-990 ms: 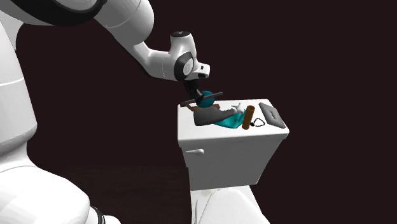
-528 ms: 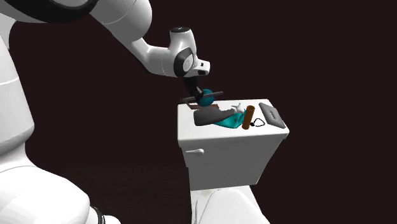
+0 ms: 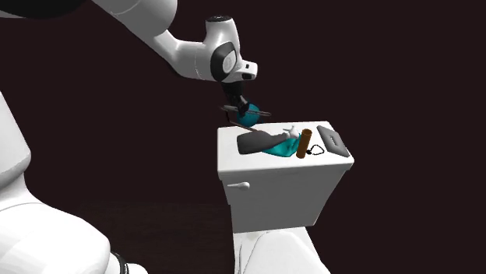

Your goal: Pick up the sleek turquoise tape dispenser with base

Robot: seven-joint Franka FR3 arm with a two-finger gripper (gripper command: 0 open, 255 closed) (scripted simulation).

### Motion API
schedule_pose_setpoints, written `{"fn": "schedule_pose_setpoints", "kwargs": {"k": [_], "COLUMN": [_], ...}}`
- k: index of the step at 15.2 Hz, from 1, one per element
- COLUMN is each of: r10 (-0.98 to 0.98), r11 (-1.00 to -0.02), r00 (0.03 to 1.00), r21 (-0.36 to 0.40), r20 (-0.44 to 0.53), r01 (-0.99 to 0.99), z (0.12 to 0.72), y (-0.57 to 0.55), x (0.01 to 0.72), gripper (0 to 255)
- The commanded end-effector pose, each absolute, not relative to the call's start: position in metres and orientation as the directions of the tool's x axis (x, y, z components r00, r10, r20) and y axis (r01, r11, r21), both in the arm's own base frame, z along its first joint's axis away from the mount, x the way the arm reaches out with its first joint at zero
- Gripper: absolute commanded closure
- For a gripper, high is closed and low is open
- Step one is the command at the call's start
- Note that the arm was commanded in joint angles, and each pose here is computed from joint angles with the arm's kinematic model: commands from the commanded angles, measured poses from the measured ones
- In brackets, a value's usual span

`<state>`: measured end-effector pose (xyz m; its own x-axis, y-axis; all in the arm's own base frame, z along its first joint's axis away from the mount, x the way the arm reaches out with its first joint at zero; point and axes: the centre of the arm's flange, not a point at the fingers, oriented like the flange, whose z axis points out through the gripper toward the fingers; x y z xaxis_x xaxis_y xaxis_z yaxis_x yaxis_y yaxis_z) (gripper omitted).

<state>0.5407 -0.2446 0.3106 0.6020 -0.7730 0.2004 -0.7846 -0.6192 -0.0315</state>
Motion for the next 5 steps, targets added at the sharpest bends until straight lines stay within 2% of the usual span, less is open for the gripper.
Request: {"fn": "schedule_pose_setpoints", "kwargs": {"k": [1,5], "r10": [-0.773,-0.773], "r11": [-0.619,-0.619], "r00": [0.602,0.602], "r21": [-0.031,-0.031], "r20": [0.200,0.200], "r01": [-0.785,-0.785], "z": [0.321,0.332], "y": [-0.246,-0.246], "x": [0.541,0.541], "gripper": [255,255]}}
